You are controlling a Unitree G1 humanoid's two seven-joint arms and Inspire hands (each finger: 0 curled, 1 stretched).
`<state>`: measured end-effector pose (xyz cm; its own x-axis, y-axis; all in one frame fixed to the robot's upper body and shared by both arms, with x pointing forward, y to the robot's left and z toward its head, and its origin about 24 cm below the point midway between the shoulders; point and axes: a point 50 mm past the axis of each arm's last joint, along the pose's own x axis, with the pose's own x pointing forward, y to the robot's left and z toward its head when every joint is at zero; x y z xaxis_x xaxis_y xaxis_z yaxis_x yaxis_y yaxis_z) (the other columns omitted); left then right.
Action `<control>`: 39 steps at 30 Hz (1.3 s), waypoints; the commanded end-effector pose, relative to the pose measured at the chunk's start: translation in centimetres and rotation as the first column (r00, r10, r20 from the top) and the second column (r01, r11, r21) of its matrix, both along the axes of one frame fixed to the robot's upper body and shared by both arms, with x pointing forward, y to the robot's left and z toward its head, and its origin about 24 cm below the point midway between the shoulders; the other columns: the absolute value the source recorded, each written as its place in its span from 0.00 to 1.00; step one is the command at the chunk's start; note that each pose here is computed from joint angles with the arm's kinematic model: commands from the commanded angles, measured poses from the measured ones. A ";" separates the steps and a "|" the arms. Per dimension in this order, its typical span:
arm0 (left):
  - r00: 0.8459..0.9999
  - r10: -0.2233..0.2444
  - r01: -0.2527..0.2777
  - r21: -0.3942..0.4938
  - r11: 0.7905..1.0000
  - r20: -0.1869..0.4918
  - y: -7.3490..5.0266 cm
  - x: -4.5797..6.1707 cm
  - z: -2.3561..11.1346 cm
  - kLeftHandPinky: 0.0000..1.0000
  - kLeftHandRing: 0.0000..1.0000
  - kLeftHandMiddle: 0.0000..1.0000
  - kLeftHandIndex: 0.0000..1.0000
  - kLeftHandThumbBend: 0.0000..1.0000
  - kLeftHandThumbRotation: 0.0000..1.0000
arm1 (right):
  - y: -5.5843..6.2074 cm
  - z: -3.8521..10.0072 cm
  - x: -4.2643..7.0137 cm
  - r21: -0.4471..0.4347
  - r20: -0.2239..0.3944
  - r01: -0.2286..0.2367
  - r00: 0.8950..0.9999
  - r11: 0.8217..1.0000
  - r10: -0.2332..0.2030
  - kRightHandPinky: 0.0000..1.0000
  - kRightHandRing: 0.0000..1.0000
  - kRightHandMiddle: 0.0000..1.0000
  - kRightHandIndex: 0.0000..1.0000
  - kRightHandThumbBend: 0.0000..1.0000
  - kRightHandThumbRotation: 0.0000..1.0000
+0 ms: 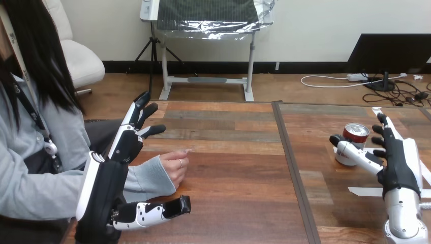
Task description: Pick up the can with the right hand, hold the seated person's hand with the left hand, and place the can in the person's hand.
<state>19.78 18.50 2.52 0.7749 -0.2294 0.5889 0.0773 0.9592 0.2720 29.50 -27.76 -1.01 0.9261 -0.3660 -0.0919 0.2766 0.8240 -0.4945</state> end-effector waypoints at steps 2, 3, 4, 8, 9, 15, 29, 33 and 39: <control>0.999 -0.014 0.013 0.009 1.000 0.051 0.3 0.4 0.9 0.78 0.93 0.97 0.96 1.00 0.54 | 0.2 2.7 2.4 -0.009 0.075 -0.010 0.997 1.000 0.010 0.72 0.81 0.91 0.96 1.00 0.50; 0.999 -0.014 0.013 0.010 1.000 0.049 0.3 0.3 0.9 0.78 0.93 0.97 0.96 1.00 0.54 | 0.2 2.7 2.4 -0.007 0.073 -0.010 0.997 1.000 0.010 0.72 0.80 0.91 0.96 1.00 0.50; 0.999 -0.014 0.014 0.011 1.000 0.048 0.3 0.3 0.8 0.78 0.93 0.97 0.96 1.00 0.54 | 0.2 2.7 2.4 -0.006 0.072 -0.010 0.997 1.000 0.010 0.71 0.80 0.91 0.96 1.00 0.50; 0.999 -0.015 0.015 0.011 1.000 0.037 0.4 0.2 0.7 0.78 0.94 0.97 0.96 1.00 0.54 | 0.2 2.5 2.3 -0.027 0.054 -0.004 0.999 1.000 0.006 0.62 0.72 0.90 0.95 1.00 0.50; 0.999 -0.015 0.014 0.011 1.000 0.038 0.4 0.2 0.7 0.79 0.94 0.97 0.96 1.00 0.54 | 0.2 2.5 2.3 -0.024 0.051 -0.004 0.999 1.000 0.006 0.62 0.71 0.90 0.95 1.00 0.51; 0.999 -0.021 0.021 0.013 1.000 0.039 0.5 0.0 0.6 0.84 0.95 0.98 0.96 1.00 0.56 | 0.1 2.2 2.3 0.008 0.021 -0.001 1.000 1.000 0.001 0.57 0.67 0.91 0.96 1.00 0.50; 0.999 -0.019 0.018 0.012 1.000 0.045 0.7 -0.1 0.6 0.92 0.95 0.97 0.96 1.00 0.55 | 0.1 2.0 2.3 -0.001 -0.007 0.003 1.000 1.000 -0.003 0.56 0.68 0.91 0.96 1.00 0.49; 0.999 -0.018 0.017 0.014 1.000 0.044 0.7 -0.1 0.5 0.92 0.95 0.97 0.96 1.00 0.56 | 0.1 2.0 2.3 -0.009 -0.011 -0.001 1.000 1.000 0.001 0.56 0.67 0.90 0.95 1.00 0.50; 0.999 -0.019 0.018 0.023 1.000 0.048 0.8 -0.1 0.6 0.90 0.95 0.97 0.96 1.00 0.56 | 0.1 2.0 2.4 0.006 -0.013 0.000 1.000 1.000 0.000 0.55 0.67 0.89 0.95 1.00 0.49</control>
<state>18.88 19.03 2.18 0.7779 -0.2373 0.5819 0.0887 0.9582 0.2721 29.06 -28.06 -2.14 0.9018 -0.3823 -0.2014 0.2349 0.8250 -0.5141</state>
